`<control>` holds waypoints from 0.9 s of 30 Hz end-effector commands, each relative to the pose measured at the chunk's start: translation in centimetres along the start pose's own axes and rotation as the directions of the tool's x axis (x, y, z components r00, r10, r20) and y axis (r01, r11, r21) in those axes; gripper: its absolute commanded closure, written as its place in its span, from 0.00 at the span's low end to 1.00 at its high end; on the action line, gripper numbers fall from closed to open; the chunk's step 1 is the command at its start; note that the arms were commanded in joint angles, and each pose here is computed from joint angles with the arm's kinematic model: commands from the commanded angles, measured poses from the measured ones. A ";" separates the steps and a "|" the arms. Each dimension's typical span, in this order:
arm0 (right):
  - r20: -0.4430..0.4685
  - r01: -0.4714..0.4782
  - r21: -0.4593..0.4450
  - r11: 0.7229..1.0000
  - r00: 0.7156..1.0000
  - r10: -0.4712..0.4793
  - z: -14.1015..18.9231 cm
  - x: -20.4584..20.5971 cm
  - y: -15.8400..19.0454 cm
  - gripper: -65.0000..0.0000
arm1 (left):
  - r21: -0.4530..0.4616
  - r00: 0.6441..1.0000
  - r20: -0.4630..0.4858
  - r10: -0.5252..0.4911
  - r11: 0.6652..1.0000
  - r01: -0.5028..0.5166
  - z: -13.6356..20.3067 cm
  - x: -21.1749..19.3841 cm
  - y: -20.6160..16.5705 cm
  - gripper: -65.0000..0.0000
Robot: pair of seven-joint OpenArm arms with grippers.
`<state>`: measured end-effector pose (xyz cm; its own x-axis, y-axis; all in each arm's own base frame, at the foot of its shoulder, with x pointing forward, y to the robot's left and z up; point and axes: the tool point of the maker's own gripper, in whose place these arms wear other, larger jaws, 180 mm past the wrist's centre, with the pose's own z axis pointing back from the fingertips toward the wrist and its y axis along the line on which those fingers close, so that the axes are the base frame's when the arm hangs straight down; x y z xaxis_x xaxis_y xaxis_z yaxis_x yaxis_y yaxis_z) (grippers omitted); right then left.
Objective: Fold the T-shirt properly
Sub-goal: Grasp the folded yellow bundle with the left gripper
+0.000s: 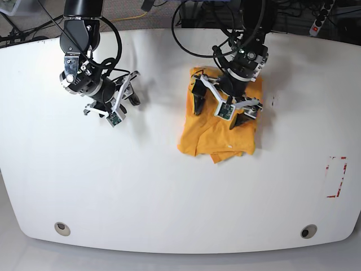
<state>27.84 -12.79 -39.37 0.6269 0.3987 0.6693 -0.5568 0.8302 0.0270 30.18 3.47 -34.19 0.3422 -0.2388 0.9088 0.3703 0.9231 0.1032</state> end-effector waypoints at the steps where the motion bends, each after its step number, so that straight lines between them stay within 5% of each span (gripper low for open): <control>1: 0.056 -0.011 -0.008 1.000 0.998 0.011 0.4 1.7 -0.4 0.61 | 0.027 0.998 0.069 0.005 1.000 -0.007 0.2 2.1 0.9 0.15; 6: 0.058 -0.013 -0.012 1.000 0.998 0.014 0.4 1.8 -0.5 0.61 | 0.039 0.999 0.026 0.021 0.999 -0.022 -0.4 0.0 1.5 0.15; 18: 0.051 -0.016 -0.015 1.000 0.999 0.017 0.4 1.6 -0.7 0.61 | 0.005 0.974 0.187 0.130 0.991 -0.133 1.3 4.1 1.5 0.15; 27: 0.053 -0.017 -0.012 1.000 0.998 0.017 0.3 1.8 -0.5 0.61 | 0.028 0.976 0.177 0.130 0.990 -0.137 0.9 3.6 2.4 0.15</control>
<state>28.17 -12.74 -39.17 0.6218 0.3987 0.6740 -0.5562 0.8307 0.0217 31.01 4.71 -30.41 0.2453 -0.0692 0.9670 0.3080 0.9513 -0.0101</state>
